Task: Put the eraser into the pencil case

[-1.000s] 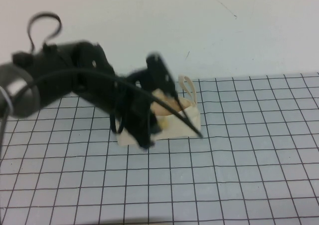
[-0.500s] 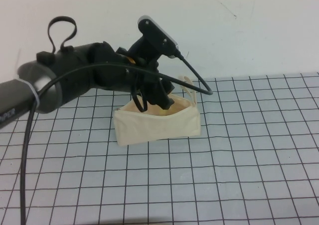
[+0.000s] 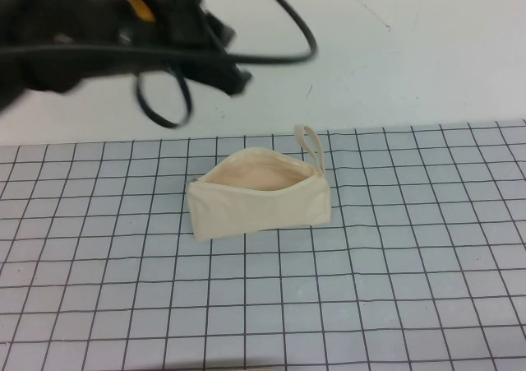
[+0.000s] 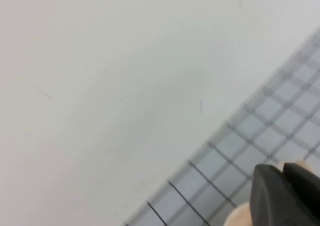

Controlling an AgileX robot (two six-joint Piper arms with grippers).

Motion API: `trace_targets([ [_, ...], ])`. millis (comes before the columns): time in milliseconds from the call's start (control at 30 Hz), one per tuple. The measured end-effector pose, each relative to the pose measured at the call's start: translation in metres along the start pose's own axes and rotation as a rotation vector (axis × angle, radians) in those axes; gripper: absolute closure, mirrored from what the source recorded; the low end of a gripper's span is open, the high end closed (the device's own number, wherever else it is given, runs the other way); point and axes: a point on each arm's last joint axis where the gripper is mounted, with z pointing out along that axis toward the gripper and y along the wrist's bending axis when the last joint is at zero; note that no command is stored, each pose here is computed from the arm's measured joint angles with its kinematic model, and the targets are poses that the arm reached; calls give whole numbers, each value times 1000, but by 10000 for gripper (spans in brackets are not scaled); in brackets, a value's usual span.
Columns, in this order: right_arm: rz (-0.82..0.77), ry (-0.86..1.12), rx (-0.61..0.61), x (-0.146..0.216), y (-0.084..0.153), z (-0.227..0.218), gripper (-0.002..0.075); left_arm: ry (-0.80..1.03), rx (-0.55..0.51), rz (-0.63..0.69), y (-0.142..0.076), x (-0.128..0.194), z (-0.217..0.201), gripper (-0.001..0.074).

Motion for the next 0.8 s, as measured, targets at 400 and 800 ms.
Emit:
trace_targets([
  [400, 1, 0, 0, 0, 0, 0, 727, -253, -88, -66, -9, 8, -138, 735],
  [800, 1, 0, 0, 0, 0, 0, 727, -156, 21, -412, -54, 129, -149, 735],
])
